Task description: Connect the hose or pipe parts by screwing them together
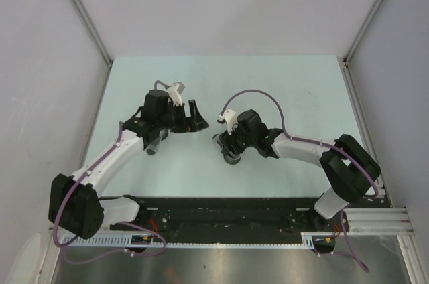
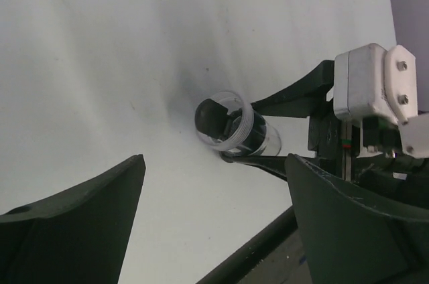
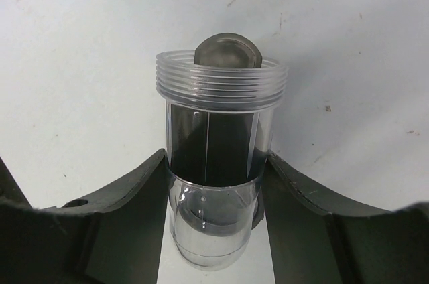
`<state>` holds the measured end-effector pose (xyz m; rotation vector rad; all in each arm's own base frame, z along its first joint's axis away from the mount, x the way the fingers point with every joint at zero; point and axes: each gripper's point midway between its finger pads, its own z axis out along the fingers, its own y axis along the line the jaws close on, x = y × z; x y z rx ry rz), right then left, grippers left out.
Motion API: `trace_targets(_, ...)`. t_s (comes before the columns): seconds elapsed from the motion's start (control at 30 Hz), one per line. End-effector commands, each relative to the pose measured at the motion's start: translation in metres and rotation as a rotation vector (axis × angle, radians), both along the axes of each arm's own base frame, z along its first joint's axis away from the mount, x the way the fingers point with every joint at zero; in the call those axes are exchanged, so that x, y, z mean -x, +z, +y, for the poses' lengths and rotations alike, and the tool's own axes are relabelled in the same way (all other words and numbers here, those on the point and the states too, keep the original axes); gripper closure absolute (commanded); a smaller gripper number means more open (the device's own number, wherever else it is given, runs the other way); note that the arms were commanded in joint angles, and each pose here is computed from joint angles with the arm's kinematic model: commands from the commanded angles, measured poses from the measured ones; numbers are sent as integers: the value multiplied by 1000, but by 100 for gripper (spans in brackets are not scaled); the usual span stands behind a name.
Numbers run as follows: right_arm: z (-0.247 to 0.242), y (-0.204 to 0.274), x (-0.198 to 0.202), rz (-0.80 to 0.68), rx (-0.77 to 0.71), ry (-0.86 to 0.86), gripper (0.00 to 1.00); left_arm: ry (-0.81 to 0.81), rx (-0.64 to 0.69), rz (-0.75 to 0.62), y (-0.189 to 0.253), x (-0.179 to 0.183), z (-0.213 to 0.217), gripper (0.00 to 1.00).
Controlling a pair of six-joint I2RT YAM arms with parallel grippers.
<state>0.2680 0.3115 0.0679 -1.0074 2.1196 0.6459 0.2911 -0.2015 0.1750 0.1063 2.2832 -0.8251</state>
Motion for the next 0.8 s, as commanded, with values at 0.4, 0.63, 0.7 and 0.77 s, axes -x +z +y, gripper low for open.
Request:
trace_targets(0.4,23,80,5,-262,-147,60,60,-95,131,80,-8,6,-24,7)
trace_targets(0.63,14,67,-2,-247,-107,-12,61,262,-170,20,-24,-29,61,7)
trace_targets(0.7,13,59,-8,-226,-100,-56,61,345,-312,28,-32,-31,90,6)
trace_targets(0.77,9,51,-13,-201,-91,-108,61,385,-390,50,-34,-34,107,5)
